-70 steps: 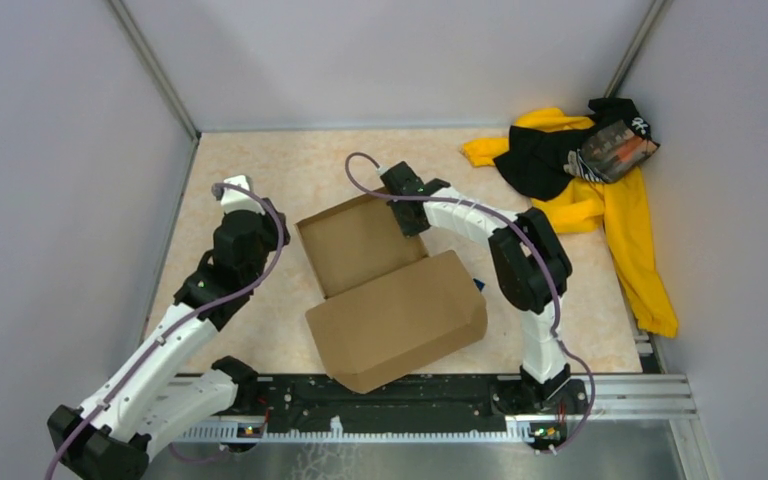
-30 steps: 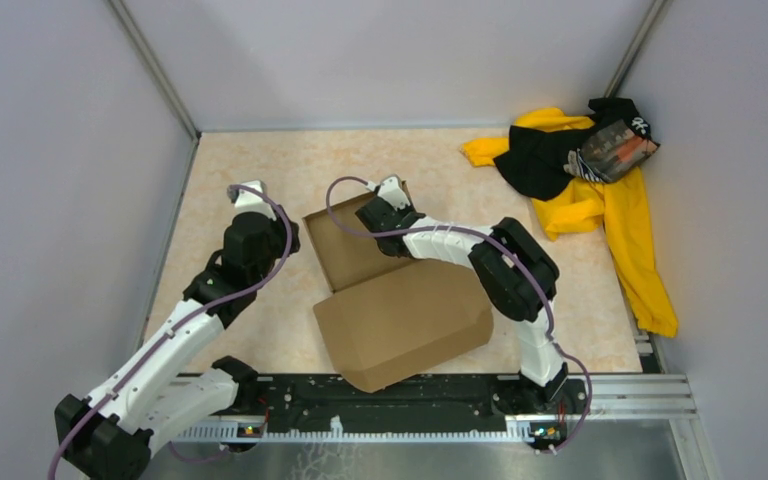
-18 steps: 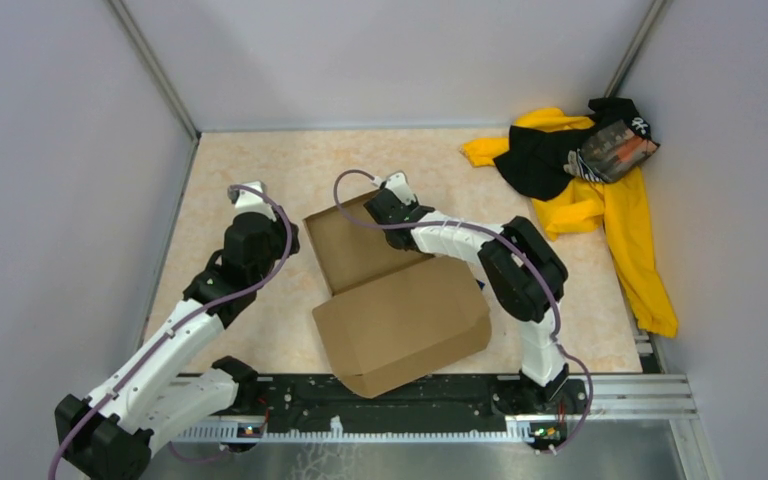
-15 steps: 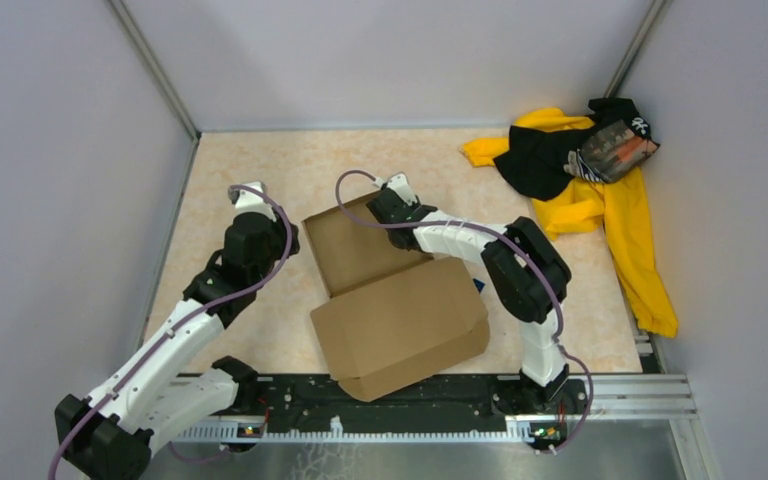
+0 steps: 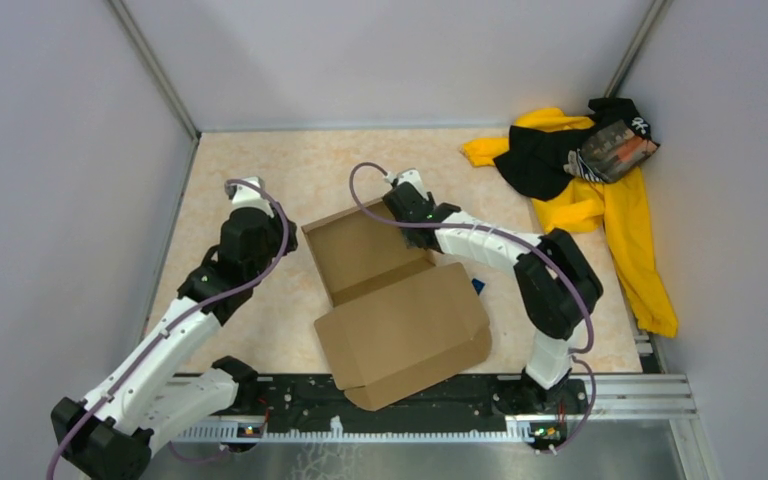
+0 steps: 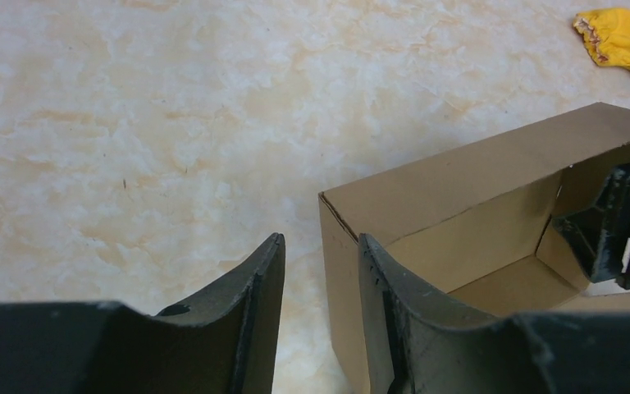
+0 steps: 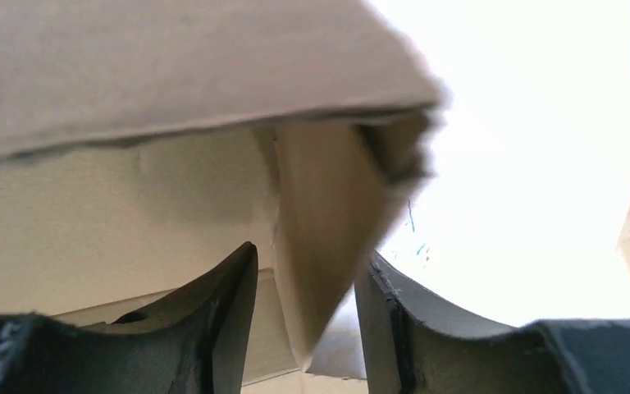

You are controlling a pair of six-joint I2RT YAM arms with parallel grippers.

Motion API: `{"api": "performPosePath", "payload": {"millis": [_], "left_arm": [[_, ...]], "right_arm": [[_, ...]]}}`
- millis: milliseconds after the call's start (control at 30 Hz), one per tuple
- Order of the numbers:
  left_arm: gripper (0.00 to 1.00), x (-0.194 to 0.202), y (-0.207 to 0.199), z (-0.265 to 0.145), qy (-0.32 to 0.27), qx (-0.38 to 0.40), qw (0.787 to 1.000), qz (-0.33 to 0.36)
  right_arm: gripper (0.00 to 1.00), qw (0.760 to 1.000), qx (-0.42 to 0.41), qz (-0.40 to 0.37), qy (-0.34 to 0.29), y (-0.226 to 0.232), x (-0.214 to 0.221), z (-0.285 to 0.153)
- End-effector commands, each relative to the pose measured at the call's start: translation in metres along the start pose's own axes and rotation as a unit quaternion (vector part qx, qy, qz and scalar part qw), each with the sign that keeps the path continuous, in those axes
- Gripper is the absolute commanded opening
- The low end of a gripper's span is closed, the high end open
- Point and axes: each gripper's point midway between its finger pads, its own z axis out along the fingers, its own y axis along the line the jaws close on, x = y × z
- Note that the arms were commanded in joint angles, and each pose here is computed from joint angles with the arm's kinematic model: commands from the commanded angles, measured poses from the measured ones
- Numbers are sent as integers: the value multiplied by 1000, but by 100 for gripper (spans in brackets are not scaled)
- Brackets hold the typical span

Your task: Fold the paper box

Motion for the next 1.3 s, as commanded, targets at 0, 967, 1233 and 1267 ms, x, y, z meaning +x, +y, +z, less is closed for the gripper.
{"api": "performPosePath", "payload": {"millis": [0,967,1233,1267], "left_arm": [[44,-14,-6,-5,-8,10,1000,-11],[44,-19,4,-13,-20,-8,1000,-9],[44,-18,5,-12,-19,-11,1000,-10],[44,-19,6,-12,-20,-12,1000,-10]], "right_arm": [[47,995,-41,57,-68,-10,-36,-26],[58,883,-113,-262,-372,41,-113,-129],[59,835,-171,-350,-389,82,-120,-128],[59,830,-176,-355,-393,87,-121,-130]]}}
